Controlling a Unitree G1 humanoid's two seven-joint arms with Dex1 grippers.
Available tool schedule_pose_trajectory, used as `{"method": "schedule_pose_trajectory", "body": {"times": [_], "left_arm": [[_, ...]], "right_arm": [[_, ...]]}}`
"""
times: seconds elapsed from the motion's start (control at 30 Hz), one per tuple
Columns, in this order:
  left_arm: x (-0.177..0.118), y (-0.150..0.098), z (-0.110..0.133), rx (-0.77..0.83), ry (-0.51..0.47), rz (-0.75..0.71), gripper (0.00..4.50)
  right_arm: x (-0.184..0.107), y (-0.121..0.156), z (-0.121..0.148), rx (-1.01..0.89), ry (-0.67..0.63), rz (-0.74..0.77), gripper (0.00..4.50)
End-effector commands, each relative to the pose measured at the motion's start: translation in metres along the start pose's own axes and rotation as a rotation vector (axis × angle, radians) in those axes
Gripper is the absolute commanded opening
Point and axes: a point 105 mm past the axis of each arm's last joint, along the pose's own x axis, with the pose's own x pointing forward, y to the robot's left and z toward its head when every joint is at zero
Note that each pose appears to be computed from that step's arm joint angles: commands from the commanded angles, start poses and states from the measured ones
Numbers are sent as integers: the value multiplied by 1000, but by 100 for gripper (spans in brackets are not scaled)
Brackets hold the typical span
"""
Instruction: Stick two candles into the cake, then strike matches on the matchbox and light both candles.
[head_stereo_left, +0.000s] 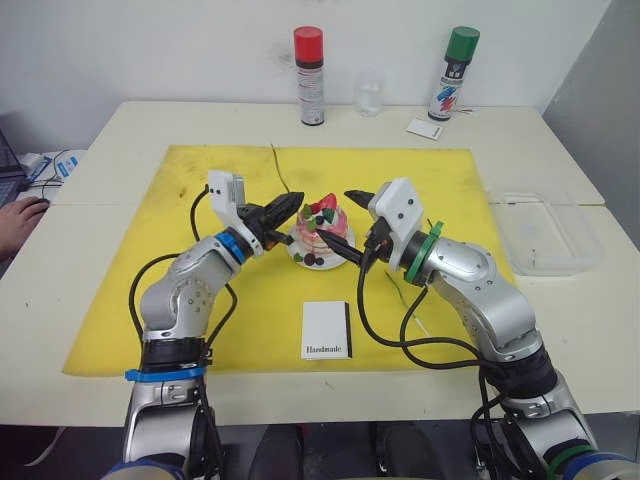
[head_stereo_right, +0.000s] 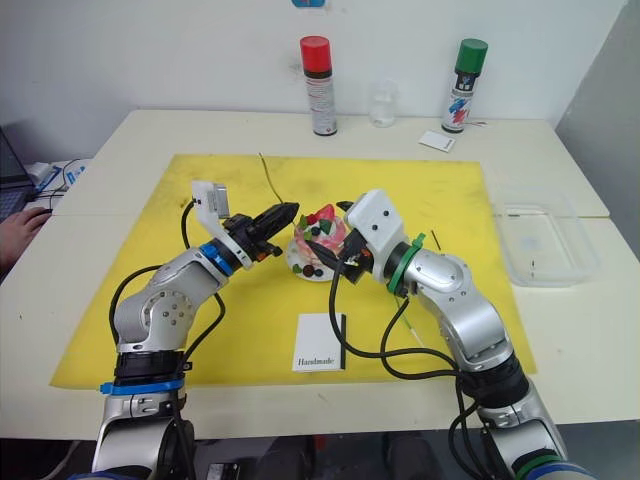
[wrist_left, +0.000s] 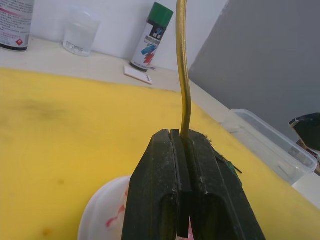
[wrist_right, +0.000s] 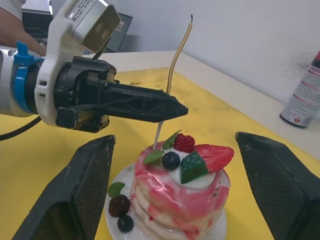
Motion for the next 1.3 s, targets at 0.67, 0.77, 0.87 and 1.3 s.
{"method": "schedule_pose_trajectory", "body": {"times": [0.67,0.77,0.87,1.3], "left_arm": [[-5,-6,-18,210,-52,50,0],[-4,-5,-13,207,-64,53,87],[-4,-3,-8,215,-70,62,178],[-41,-8,15,265,-30,83,448]], "right_arm": [[-4,-2,14,-24,-48,-14,403],[-4,-2,14,-24,-50,-15,406],[-4,-2,14,-24,-50,-16,406],[-6,-2,13,-15,-46,-13,406]]}}
